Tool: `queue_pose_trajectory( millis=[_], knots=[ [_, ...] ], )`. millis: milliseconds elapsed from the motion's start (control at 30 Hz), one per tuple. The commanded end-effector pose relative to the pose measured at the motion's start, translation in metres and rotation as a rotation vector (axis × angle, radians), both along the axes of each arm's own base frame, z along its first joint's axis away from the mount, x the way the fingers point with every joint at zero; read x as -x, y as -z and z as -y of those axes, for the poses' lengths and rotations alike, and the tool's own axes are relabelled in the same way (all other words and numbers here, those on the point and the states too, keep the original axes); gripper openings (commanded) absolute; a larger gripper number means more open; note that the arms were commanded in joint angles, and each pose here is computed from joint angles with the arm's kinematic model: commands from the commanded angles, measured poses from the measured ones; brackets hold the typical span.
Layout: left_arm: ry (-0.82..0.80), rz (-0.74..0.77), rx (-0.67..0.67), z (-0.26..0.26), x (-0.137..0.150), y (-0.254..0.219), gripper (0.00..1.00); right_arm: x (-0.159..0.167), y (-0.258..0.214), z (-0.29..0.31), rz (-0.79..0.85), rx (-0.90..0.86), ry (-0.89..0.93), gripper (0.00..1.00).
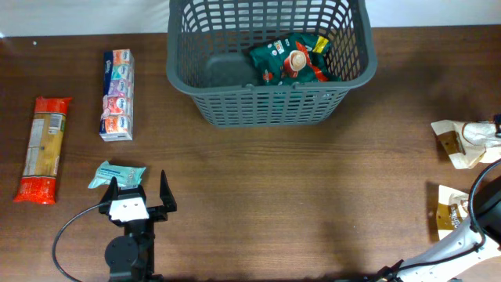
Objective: Pack container
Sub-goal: 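Move the right gripper back to the clear rice bags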
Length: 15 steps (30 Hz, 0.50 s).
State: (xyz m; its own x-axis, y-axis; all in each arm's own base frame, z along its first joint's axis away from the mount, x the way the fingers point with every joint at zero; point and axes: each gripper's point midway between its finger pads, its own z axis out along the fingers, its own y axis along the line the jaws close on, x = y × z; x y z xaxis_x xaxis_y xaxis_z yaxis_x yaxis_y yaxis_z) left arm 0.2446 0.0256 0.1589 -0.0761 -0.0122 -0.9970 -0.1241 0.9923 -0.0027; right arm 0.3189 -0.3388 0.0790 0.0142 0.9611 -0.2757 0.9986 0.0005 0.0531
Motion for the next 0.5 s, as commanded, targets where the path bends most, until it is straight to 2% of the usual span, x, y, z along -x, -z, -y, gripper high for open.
queue_pose_trajectory(
  millis=[0, 100, 267, 467],
  knots=[
    [0.013, 0.003, 0.011, 0.003, 0.0, 0.001, 0.99, -0.001, 0.012, 0.001, 0.011, 0.001, -0.027, 0.99],
    [0.013, 0.003, 0.01, 0.003, 0.0, 0.001, 0.99, -0.023, 0.015, 0.0, 0.099, -0.006, -0.116, 0.99],
    [0.013, 0.003, 0.011, 0.003, 0.0, 0.001, 0.99, -0.04, 0.018, 0.003, 0.179, 0.003, -0.137, 0.99],
    [0.013, 0.003, 0.01, 0.003, 0.0, 0.001, 0.99, -0.037, 0.029, 0.0, 0.168, -0.019, -0.106, 0.99]
  ],
)
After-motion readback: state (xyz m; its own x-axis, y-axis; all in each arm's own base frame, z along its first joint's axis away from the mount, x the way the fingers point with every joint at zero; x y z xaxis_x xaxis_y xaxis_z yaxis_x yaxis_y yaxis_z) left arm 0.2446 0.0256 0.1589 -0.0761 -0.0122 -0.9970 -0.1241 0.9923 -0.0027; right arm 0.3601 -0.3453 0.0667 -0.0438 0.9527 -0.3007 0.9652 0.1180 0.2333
